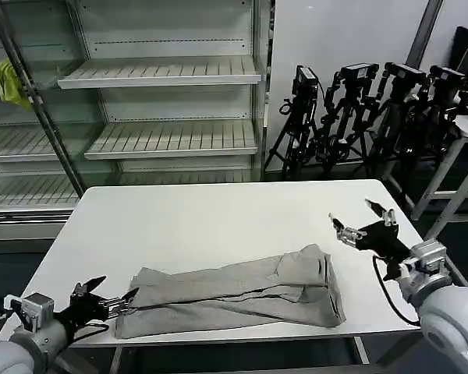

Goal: Fold and organize the clothes.

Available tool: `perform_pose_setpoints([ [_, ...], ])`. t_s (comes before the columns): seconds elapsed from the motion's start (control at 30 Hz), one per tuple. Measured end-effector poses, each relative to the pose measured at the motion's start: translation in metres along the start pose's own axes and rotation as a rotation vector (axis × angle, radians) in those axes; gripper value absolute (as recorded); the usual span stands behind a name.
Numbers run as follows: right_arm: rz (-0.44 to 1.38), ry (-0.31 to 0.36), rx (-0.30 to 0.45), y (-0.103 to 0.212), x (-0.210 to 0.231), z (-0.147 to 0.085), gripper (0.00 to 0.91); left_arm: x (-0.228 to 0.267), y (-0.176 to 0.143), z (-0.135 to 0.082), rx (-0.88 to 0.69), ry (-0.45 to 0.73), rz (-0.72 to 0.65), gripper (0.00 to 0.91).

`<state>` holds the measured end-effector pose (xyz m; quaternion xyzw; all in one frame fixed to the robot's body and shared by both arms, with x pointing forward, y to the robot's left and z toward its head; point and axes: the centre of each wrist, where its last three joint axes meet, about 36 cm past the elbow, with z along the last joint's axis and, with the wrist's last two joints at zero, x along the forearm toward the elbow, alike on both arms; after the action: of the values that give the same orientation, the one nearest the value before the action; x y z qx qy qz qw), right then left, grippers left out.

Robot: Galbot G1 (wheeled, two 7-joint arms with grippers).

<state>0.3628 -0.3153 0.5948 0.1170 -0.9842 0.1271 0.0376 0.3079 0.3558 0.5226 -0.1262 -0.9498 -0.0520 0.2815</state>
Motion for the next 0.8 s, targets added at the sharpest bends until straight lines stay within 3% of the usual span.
perform_pose_setpoints([
  [0.33,0.008,-0.073,-0.025,0.007,0.016,-0.02,0.907,-0.007,-0.012,0.015,0.116,-0.01,0.022,0.907],
  [0.7,0.007,-0.107,-0.051,0.015,0.029,-0.025,0.907,-0.021,-0.027,0.036,0.169,0.022,0.058,0.907],
  [0.73,0.007,-0.108,-0.053,0.016,0.03,-0.026,0.907,-0.023,-0.029,0.038,0.171,0.026,0.061,0.856],
  [0.8,0.008,-0.113,-0.058,0.017,0.033,-0.026,0.907,-0.026,-0.031,0.042,0.175,0.032,0.069,0.635],
])
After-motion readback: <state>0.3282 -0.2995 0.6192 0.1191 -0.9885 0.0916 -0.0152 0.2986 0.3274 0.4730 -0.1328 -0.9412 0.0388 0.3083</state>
